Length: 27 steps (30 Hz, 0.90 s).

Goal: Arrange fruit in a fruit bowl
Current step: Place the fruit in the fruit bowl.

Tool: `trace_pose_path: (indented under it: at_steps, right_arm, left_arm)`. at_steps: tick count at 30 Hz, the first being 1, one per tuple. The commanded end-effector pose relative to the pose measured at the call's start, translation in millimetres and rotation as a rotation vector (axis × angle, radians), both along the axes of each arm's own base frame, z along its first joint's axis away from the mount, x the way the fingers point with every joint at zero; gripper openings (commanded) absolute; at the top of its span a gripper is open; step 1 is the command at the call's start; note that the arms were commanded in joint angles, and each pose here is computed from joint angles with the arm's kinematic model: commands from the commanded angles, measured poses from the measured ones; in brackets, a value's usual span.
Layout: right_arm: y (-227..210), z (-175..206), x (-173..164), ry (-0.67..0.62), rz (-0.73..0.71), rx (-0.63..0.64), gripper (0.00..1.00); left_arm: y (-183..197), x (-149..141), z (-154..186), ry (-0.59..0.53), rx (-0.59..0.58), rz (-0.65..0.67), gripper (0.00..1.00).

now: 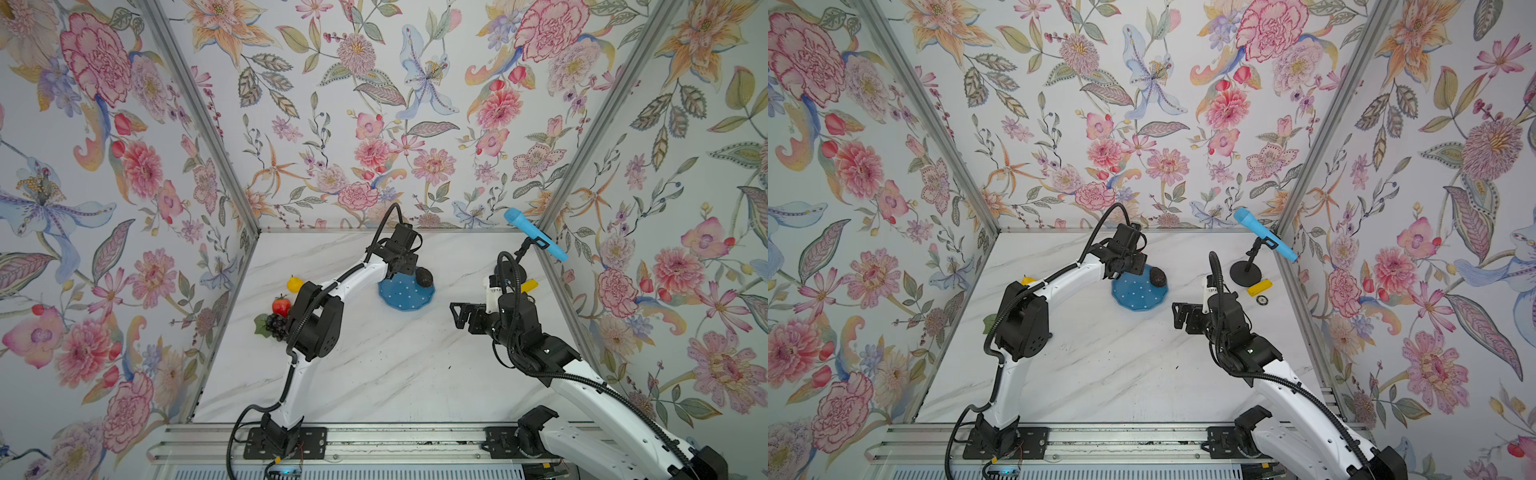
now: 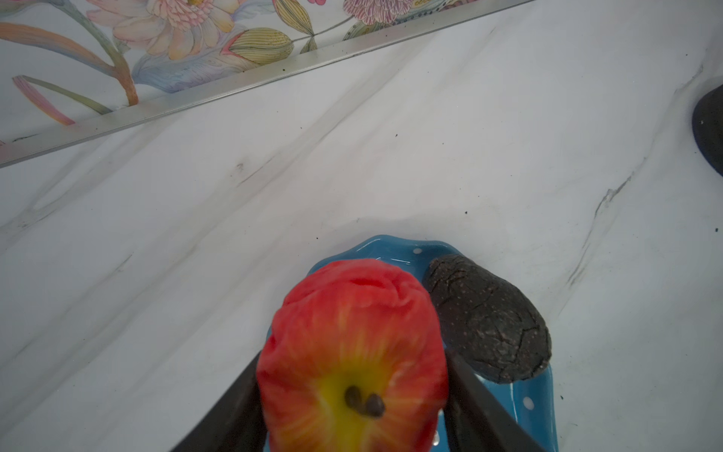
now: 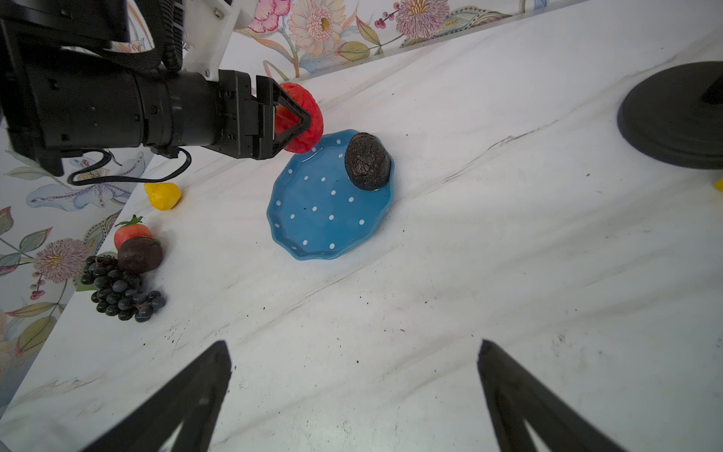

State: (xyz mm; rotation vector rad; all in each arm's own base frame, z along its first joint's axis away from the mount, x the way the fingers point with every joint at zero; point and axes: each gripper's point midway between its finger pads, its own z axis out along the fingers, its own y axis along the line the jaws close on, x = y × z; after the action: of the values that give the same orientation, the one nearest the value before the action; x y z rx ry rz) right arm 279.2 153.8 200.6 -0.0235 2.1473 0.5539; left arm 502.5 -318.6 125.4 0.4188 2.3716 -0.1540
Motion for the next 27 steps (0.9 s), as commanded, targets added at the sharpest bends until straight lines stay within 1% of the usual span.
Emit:
trace_pose_path:
  at_steps: [1,15,27]
  right_arm:
    - [-5,-2,-1,0.005,-0.023,0.000,0.99]
    - [-7,-2,-3,0.003,-0.027,0.000,0.99]
    - [-7,-2,-3,0.000,-0.028,0.000,0.99]
  left_arm:
    - [-7,0,-9,0.031,0.019,-0.031,0.66]
    - [-15,12,-38,0.074,0.053,-0.030,0.66]
    - [-15,16,-48,0.092,0.069,-0.030,0.67]
